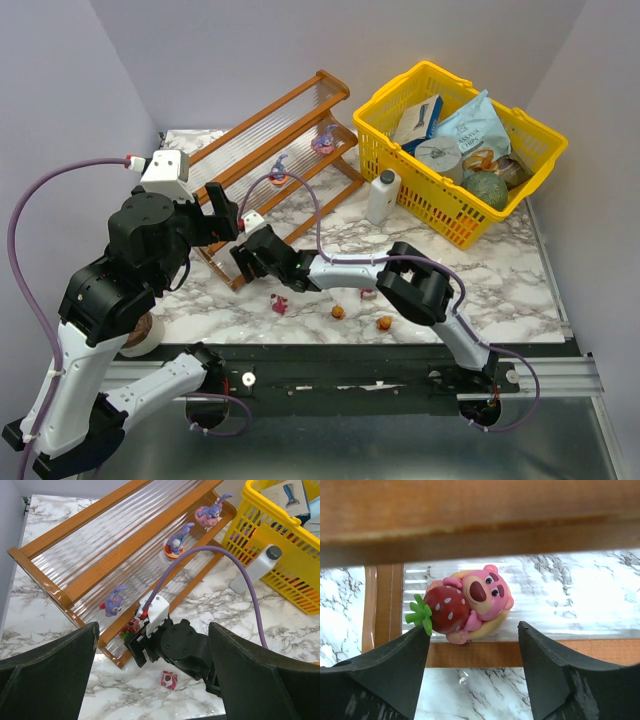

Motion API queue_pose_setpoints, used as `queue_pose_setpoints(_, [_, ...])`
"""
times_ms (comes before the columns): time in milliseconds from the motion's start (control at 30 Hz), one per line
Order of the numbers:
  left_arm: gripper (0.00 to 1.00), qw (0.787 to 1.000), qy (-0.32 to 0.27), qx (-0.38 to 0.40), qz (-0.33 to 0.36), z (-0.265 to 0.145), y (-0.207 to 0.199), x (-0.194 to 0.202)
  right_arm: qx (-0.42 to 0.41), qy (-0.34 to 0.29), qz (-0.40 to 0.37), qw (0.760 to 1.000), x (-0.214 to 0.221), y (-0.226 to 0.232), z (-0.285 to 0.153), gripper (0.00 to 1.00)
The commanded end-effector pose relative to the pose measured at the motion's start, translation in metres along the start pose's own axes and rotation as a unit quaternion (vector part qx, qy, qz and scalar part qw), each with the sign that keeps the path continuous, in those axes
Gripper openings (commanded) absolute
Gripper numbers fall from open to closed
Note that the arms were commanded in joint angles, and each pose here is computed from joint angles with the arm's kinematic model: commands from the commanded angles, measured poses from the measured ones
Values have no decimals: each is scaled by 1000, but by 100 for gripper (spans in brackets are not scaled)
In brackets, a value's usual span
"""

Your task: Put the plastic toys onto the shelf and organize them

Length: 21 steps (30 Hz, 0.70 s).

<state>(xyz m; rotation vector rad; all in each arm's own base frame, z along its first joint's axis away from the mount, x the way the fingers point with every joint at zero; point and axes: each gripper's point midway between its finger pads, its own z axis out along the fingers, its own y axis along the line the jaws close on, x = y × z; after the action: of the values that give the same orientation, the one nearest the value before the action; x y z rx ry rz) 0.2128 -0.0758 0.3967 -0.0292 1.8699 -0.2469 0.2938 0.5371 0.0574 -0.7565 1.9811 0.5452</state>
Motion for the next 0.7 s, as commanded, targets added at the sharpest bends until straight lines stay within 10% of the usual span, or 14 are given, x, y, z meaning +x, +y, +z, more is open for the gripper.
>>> queue_pose_setpoints(0, [99, 1000, -10, -6, 1, -3, 3, -6, 4, -27, 1, 1000, -22, 0, -13, 79])
queue_pose_setpoints(667, [99, 1000, -14, 7, -5, -4, -1, -5, 3, -31, 32, 999, -48, -14, -94, 81])
